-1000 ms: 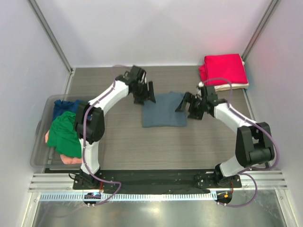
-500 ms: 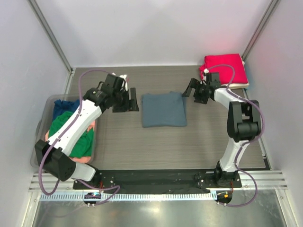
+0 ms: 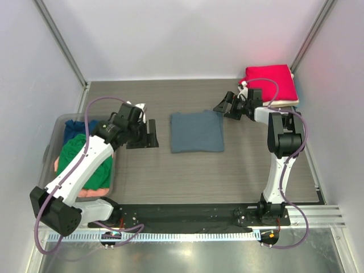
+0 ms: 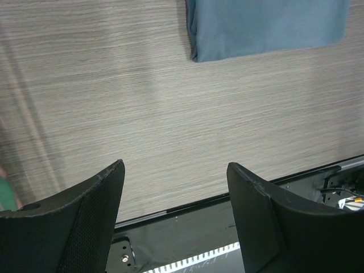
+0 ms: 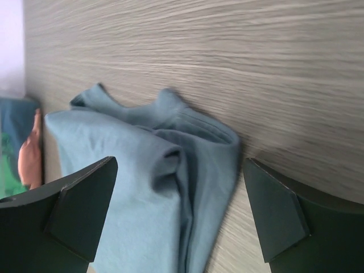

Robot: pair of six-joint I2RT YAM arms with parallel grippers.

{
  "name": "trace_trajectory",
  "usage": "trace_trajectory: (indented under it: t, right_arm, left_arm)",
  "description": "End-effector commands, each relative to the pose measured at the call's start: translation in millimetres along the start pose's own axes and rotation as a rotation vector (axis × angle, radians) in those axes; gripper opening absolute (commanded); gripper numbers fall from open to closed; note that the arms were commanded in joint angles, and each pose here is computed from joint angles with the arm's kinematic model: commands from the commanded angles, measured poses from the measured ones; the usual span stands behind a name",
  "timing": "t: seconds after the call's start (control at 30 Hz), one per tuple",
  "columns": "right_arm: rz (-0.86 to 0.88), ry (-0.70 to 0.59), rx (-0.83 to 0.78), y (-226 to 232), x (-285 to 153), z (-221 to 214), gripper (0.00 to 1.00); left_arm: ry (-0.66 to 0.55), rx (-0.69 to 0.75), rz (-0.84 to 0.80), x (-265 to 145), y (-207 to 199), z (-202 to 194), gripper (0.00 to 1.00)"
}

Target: Fold and stack the t-shirts

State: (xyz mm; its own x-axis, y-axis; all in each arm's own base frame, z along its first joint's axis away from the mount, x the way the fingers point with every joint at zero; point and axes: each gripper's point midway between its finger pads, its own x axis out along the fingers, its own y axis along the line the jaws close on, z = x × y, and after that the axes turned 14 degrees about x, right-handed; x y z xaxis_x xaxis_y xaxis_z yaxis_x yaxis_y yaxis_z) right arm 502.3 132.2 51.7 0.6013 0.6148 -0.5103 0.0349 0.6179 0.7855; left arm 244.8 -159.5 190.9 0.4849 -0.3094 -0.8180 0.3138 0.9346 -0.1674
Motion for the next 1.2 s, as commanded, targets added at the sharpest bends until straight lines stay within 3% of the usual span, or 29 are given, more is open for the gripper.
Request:
trace_trajectory:
  t: [0.0,0.2,0.3,0.4,0.43,0.53,0.73,0.87,1.17]
  right_arm:
    - [0.025,0.168,0.050,-16,18,-58,1.00]
    - [0.065,0.269,0.062,-10,6,-93,0.98]
    - [0.077,0.281,0.068,-10,9,-94,0.86]
    - [0.109,0.311,0.076,-6,15,-97,0.56]
    - [0.117,0.317,0.084,-6,17,-97,0.36]
    - [0.119,0.299,0.073,-3,20,-89,0.03]
    - [0.010,0.240,-0.102,30,-5,-41,0.01]
    - [-0.103,0.136,-0.280,65,-42,15,0.01]
    - [-0.327,-0.036,-0.454,81,-94,103,0.01]
  left_arm:
    - [-0.004,0.008,0.014,-2,4,-6,0.74]
    - [0.006,0.012,0.017,-1,6,-14,0.74]
    - [0.006,0.033,0.034,-1,11,-16,0.74]
    - [0.010,0.049,0.047,-1,15,-19,0.74]
    - [0.016,0.054,0.061,1,18,-22,0.74]
    - [0.007,0.058,0.096,1,28,-24,0.73]
    - [-0.035,0.080,0.136,1,44,-37,0.73]
    - [-0.102,0.080,0.132,-7,44,-31,0.73]
    - [-0.131,0.063,0.149,-3,47,-36,0.73]
